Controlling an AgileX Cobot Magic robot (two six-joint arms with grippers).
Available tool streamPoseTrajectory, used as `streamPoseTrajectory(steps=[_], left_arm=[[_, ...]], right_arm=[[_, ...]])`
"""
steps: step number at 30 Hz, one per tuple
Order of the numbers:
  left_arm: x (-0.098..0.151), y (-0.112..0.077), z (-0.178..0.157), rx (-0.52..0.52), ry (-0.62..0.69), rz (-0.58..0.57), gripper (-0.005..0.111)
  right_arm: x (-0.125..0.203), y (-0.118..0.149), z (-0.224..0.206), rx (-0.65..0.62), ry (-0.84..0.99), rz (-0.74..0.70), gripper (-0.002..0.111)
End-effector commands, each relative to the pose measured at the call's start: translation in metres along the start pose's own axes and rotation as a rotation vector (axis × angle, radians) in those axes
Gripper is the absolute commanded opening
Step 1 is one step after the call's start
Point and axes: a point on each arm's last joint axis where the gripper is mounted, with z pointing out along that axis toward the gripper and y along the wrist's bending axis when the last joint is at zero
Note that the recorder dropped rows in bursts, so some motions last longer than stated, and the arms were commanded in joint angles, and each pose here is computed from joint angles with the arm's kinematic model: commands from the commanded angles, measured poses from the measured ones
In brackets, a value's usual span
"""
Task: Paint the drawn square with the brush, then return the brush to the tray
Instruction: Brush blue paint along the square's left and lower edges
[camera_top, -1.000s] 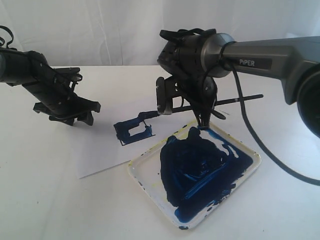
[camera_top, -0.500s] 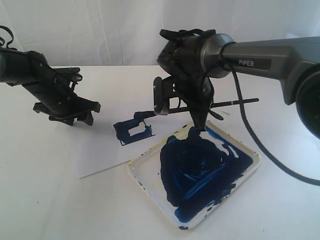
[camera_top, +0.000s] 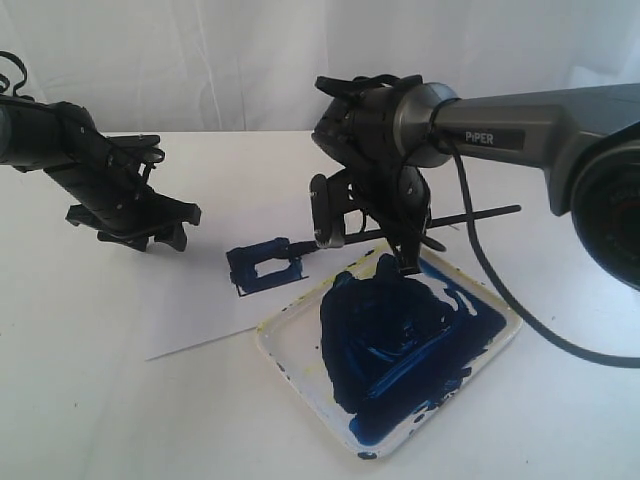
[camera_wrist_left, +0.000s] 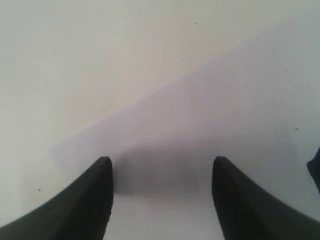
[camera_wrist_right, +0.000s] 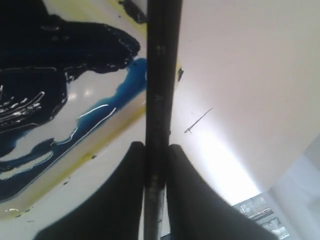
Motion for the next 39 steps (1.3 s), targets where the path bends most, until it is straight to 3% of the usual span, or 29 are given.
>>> streamPoseTrajectory(steps=[1,15,26,31,39], left_arm=[[0.003,0.000,-0.002,0.003,0.021,-0.009,0.062],[0.004,0.001,0.002,0.002,0.031,-0.010,0.062],[0.005,0.001,0.003,0.002,0.031,-0.010,0.062],[0.005,0.001,0.003,0.002,0.031,-0.010,0.062],[0.005,0.001,0.003,0.002,0.031,-0.010,0.062]], right_arm=[[0.006,-0.002,-0.005,-0.010,0.022,-0.101,0.000],[0.011,-0.012,-0.025,0.068,-0.054,-0.125,0.000],[0.008,-0.002,-0.021,-0.033,-0.073,-0.137,0.000],[0.009,0.002,-0.016,-0.076,-0.032,-0.228,0.000],[0.004,-0.003,-0.015,-0.009,-0.074,-0.120,0.000]])
